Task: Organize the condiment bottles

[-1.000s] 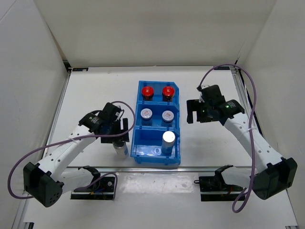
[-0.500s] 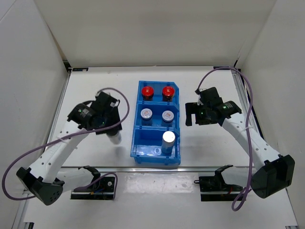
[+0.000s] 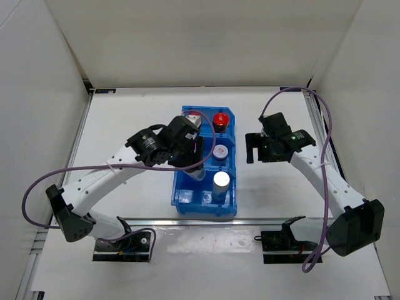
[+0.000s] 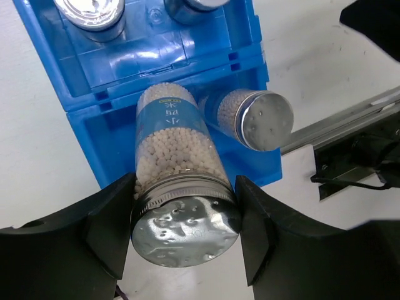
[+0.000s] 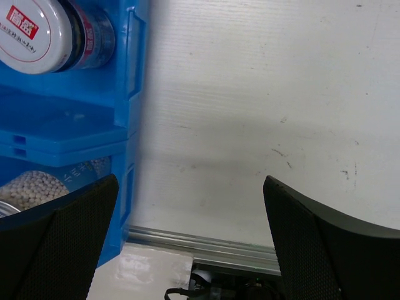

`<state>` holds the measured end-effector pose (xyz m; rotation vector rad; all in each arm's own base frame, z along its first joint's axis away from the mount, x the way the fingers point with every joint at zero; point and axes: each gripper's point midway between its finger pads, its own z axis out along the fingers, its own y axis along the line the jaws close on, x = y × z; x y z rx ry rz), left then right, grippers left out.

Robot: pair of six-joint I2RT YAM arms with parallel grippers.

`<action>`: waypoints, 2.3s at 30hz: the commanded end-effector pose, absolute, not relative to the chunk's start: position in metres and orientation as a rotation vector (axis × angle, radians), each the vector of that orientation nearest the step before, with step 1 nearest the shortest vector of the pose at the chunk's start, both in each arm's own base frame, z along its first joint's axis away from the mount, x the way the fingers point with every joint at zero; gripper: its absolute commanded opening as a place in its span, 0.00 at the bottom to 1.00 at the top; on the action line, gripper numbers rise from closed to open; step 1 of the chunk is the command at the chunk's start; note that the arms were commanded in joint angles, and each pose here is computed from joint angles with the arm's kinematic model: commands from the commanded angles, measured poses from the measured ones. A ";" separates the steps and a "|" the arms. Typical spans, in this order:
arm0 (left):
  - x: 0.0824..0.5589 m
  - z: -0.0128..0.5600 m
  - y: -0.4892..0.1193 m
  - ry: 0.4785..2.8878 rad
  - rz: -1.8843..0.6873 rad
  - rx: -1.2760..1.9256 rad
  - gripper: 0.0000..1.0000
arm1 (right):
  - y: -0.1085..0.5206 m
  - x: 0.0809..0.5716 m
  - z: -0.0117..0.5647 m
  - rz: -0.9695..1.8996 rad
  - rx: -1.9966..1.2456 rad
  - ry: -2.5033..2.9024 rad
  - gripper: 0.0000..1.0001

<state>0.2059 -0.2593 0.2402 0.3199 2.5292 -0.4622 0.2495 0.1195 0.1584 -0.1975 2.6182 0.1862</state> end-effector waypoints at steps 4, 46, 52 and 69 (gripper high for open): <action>0.203 0.213 -0.266 2.540 -0.469 0.427 0.11 | 0.107 0.250 0.172 0.154 -0.156 2.570 1.00; 0.248 0.343 -0.175 1.994 -0.125 0.206 1.00 | 0.127 0.218 0.179 0.420 -0.138 2.565 1.00; 0.265 0.319 -0.093 1.907 0.076 -0.054 1.00 | 0.130 0.233 0.197 0.421 -0.152 2.524 1.00; 0.294 0.235 -0.012 1.843 0.517 -0.234 1.00 | 0.109 0.237 0.219 0.312 -0.086 2.425 1.00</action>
